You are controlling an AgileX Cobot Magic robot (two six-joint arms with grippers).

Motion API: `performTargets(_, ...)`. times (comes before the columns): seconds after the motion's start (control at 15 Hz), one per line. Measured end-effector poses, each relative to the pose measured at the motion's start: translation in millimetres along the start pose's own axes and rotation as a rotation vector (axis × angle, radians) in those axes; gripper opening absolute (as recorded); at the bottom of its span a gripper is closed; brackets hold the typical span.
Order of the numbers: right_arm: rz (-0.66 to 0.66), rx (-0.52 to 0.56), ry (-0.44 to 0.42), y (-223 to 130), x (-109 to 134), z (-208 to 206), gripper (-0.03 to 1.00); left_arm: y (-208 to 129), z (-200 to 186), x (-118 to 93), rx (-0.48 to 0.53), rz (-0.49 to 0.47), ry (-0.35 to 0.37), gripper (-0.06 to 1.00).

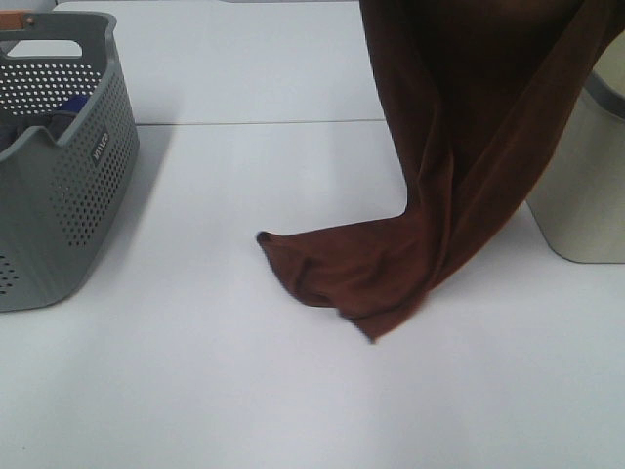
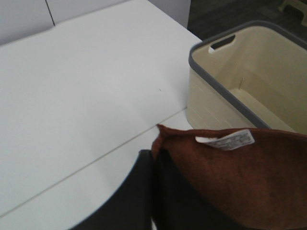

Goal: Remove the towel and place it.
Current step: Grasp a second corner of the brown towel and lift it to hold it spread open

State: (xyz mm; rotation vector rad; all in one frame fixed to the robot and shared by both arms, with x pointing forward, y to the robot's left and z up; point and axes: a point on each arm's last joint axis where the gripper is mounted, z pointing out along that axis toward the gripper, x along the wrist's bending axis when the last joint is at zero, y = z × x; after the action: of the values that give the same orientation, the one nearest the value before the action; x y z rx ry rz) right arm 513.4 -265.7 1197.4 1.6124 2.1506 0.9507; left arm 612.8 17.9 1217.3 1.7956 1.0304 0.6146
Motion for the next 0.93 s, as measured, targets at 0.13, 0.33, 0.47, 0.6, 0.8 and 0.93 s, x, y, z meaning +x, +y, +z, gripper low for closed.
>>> performTargets(0.13,-0.024,-0.059,-0.009,8.4,5.6,-19.9,0.0,16.0,-29.3,10.6,-0.05,0.033,0.064,0.0)
performTargets(0.33,-0.042,-0.12,-0.013,18.2,9.7,-34.8,0.0,25.3,-61.5,21.1,-0.042,0.05,0.131,0.0)
performTargets(0.47,-0.035,-0.206,0.022,27.9,15.6,-44.6,0.0,33.7,-85.4,24.2,-0.071,0.051,0.148,0.0)
performTargets(0.6,-0.023,-0.215,0.047,29.6,16.8,-42.9,0.0,34.6,-87.9,26.6,-0.074,0.065,0.175,0.0)
performTargets(0.8,0.005,-0.166,0.072,34.7,9.5,-18.6,0.0,18.3,-61.3,31.9,0.041,0.102,0.251,0.0)
performTargets(0.93,0.035,-0.146,0.065,42.4,-3.0,11.2,0.0,-0.9,-20.2,38.2,0.116,0.152,0.318,0.0)
